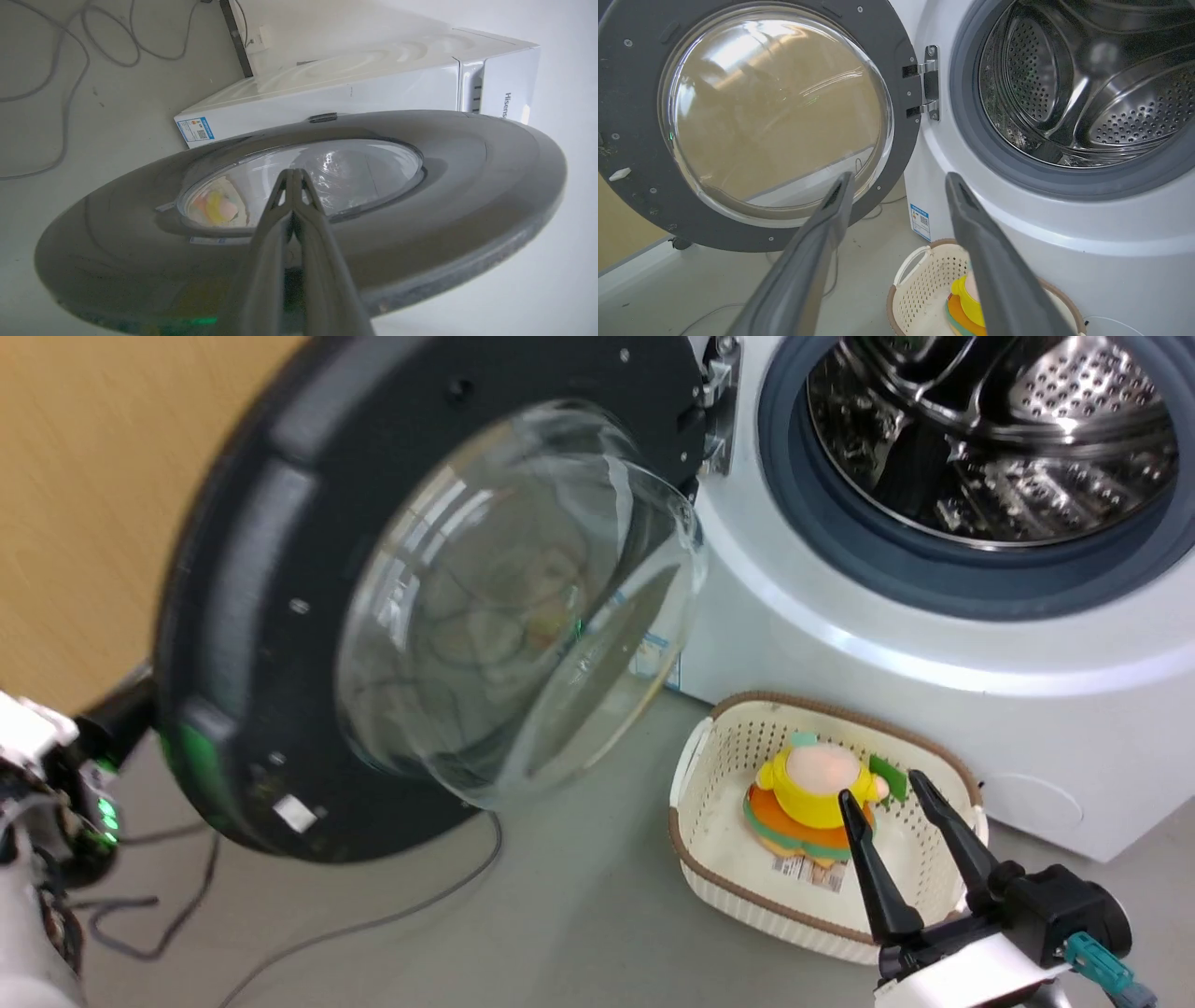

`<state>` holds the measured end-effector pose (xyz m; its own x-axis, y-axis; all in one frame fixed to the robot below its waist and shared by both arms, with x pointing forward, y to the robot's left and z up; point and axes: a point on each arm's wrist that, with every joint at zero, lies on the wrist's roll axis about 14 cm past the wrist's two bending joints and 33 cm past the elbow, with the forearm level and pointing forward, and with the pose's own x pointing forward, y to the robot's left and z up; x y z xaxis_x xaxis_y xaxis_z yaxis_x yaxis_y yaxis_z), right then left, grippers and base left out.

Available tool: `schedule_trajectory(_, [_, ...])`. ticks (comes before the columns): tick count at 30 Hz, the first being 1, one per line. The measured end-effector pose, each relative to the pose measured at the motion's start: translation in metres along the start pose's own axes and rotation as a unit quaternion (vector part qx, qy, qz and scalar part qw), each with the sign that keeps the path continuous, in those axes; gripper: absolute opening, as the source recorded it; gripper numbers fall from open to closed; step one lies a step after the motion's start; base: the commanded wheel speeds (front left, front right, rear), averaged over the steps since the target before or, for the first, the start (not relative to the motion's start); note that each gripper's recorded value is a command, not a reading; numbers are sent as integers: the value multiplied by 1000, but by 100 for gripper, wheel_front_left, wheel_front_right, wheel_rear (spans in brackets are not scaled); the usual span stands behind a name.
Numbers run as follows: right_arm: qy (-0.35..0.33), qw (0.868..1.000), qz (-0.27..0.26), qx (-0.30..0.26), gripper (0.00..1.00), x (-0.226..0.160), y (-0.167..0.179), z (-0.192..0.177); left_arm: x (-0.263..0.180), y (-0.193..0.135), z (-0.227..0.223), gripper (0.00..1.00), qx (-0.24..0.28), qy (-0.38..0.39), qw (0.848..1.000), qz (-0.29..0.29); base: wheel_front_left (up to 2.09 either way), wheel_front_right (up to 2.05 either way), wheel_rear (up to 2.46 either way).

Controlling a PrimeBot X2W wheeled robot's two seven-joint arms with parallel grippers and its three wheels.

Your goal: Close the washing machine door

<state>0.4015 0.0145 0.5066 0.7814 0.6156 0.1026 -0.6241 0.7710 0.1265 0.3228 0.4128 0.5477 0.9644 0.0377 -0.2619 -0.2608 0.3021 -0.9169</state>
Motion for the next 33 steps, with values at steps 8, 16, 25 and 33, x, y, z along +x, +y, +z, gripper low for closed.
schedule_trajectory(8, [-9,1000,-9,-3,100,-8,4,8,-20,-9,-60,0,1,101,994,-44,0,0,0])
schedule_trajectory(16, [-14,999,-37,-8,100,-22,-7,14,-28,-32,-150,0,-5,212,973,-88,0,0,0])
schedule_trajectory(25, [-17,994,-101,-22,100,-50,-39,19,-28,-62,-228,0,-35,302,943,-135,0,0,0])
schedule_trajectory(33, [-16,984,-174,-30,100,-86,-74,22,-13,-93,-312,0,-63,371,910,-175,0,0,0])
